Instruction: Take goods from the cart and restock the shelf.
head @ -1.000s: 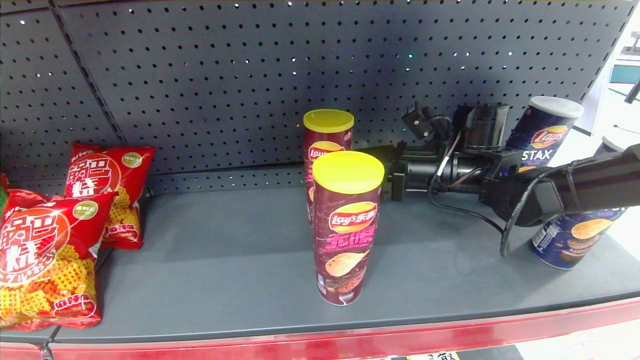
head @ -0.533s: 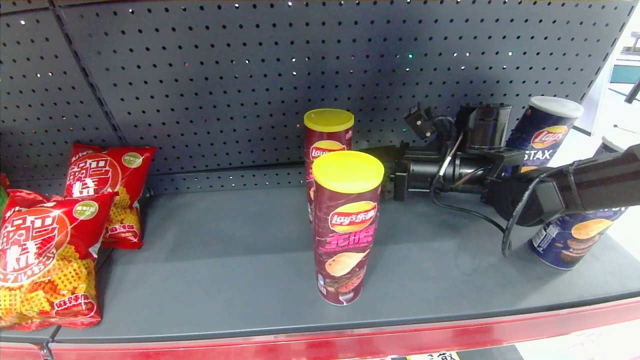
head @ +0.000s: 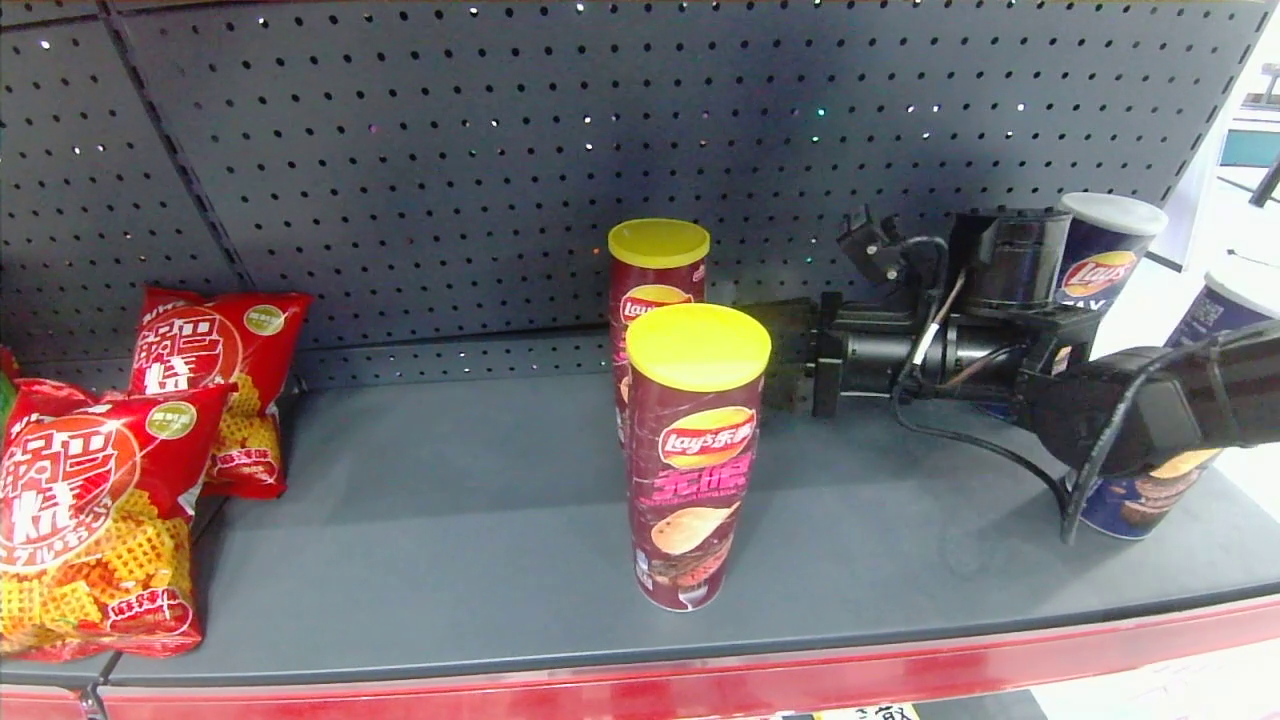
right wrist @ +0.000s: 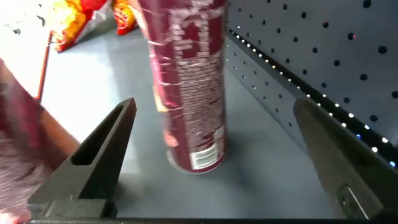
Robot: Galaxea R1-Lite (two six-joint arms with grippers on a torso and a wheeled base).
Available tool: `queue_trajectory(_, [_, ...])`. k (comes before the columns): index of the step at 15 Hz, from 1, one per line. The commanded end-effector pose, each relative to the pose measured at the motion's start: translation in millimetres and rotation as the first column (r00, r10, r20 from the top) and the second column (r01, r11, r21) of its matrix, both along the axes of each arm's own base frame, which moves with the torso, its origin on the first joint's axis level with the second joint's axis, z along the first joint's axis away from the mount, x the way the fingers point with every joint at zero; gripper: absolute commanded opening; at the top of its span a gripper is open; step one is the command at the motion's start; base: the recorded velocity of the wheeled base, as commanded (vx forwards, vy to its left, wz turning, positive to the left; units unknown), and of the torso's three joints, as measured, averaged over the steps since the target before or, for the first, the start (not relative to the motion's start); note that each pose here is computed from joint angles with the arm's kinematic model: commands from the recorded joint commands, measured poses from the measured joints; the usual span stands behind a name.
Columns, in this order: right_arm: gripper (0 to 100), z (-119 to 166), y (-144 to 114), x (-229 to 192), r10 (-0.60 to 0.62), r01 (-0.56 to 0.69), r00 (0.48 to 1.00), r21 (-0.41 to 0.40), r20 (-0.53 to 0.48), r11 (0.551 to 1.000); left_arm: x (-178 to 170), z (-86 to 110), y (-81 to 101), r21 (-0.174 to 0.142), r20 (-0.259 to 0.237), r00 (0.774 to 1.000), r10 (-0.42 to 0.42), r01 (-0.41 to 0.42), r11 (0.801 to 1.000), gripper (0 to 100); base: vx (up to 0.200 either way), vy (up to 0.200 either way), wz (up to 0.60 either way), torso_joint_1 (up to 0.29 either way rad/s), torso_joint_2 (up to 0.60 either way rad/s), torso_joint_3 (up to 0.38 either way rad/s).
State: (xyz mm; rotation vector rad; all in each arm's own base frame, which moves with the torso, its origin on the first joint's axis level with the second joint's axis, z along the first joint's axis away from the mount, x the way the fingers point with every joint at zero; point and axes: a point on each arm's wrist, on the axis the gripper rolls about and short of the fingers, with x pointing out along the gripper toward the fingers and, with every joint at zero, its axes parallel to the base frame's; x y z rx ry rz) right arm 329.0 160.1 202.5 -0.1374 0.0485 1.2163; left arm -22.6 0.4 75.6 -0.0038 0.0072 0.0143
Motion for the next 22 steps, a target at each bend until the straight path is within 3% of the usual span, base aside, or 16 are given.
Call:
queue_trajectory(1, [100,12,-7,-13,-0.002,0.002,1.0,0.01,0.022,1.0,0,0.0,0.0,-0.001,-0.002,1.0,0.001,-0.001,1.0,100,0.0,0.0,0.0,0.0,0.0,0.0])
queue_trajectory(7, [100,13,8,-34,0.061,-0.061,0.998,0.009,0.021,0.998,0,0.0,0.0,-0.001,-0.002,1.0,0.0,0.0,1.0,100,0.0,0.0,0.0,0.0,0.0,0.0])
queue_trajectory(22, [100,8,5,-38,0.06,-0.06,0.998,0.001,0.001,0.998,0,0.0,0.0,-0.001,0.0,1.0,0.0,0.0,1.0,100,0.0,0.0,0.0,0.0,0.0,0.0])
